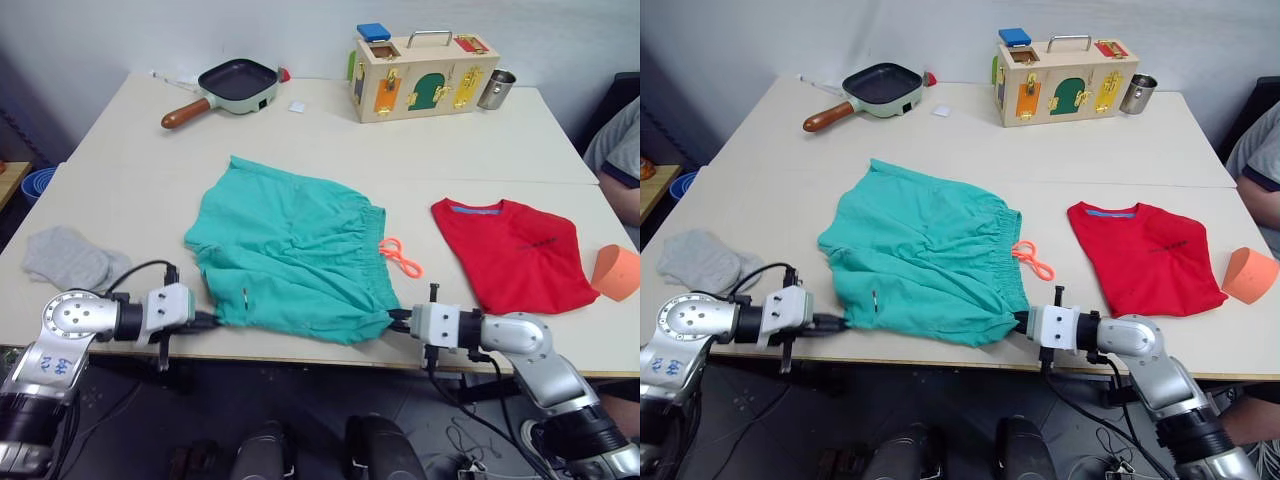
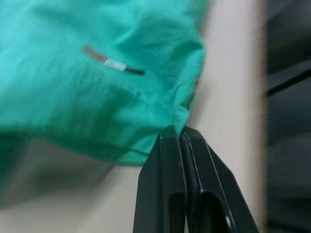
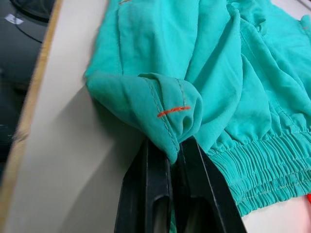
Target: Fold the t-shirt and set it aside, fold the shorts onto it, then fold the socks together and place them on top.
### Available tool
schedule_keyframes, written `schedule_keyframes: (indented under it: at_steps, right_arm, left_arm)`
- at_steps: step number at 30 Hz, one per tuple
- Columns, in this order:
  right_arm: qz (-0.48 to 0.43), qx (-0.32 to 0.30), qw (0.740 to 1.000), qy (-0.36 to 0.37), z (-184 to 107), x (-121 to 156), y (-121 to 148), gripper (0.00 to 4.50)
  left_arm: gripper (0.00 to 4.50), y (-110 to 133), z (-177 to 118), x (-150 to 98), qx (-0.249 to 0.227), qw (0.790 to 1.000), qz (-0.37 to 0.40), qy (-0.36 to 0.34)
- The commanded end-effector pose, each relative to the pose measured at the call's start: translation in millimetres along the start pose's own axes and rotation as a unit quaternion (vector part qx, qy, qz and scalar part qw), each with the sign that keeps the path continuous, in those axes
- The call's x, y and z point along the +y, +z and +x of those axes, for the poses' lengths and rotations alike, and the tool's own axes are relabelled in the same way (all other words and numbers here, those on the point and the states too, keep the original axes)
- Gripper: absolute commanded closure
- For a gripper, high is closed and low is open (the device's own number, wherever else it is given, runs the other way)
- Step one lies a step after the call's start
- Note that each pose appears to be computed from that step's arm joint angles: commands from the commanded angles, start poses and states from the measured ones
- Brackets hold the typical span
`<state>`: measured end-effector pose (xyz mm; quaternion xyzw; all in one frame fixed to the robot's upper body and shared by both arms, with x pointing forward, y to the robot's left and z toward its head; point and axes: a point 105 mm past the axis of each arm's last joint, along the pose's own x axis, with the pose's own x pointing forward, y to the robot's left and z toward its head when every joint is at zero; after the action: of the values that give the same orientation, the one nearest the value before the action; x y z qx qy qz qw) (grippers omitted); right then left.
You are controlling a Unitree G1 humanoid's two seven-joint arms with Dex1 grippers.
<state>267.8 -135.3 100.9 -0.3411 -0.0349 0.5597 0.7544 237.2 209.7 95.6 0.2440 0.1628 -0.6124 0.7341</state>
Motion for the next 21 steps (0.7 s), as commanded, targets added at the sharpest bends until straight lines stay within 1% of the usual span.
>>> schedule_keyframes:
  at_steps: [1, 3, 5, 8, 11, 13, 14, 16, 18, 21]
  right_arm:
    - [-0.008, -0.027, 0.999, 0.015, -15.9, -0.8, 12.7, 4.47]
    - [0.002, -0.027, 0.999, 0.038, -27.8, 4.2, 11.1, 4.47]
    - [0.019, -0.038, 0.996, 0.074, -38.6, 13.7, 13.5, 4.47]
    - [0.070, -0.047, 0.988, 0.128, -54.3, 27.9, 19.6, 4.47]
    - [0.110, -0.039, 0.981, 0.155, -63.0, 30.7, 23.4, 4.47]
    - [0.126, -0.040, 0.979, 0.157, -66.6, 24.1, 27.0, 4.47]
    - [0.129, -0.045, 0.980, 0.145, -66.1, 15.9, 28.5, 4.47]
    - [0.138, -0.053, 0.981, 0.125, -64.3, 0.2, 30.8, 4.47]
    - [0.141, -0.059, 0.982, 0.106, -61.6, -16.2, 31.5, 4.47]
    - [0.157, -0.073, 0.982, 0.074, -57.1, -38.6, 32.1, 4.47]
  left_arm:
    - [4.50, 28.2, -5.3, -17.9, -0.048, 0.998, -0.008, -0.041]
    - [4.50, 31.4, -7.1, -32.5, -0.046, 0.996, -0.025, -0.071]
    - [4.50, 35.7, -10.5, -43.0, -0.045, 0.994, -0.050, -0.087]
    - [4.50, 39.4, -21.2, -60.5, -0.028, 0.987, -0.111, -0.116]
    - [4.50, 52.0, -32.1, -66.4, -0.049, 0.977, -0.166, -0.127]
    - [4.50, 63.5, -41.5, -66.7, -0.062, 0.969, -0.198, -0.138]
    - [4.50, 70.3, -45.4, -59.9, -0.077, 0.969, -0.196, -0.127]
    - [4.50, 82.1, -52.1, -38.5, -0.112, 0.974, -0.179, -0.086]
    - [4.50, 92.1, -58.4, -5.6, -0.142, 0.979, -0.142, -0.024]
    - [4.50, 110.2, -65.8, 38.5, -0.179, 0.978, -0.096, 0.037]
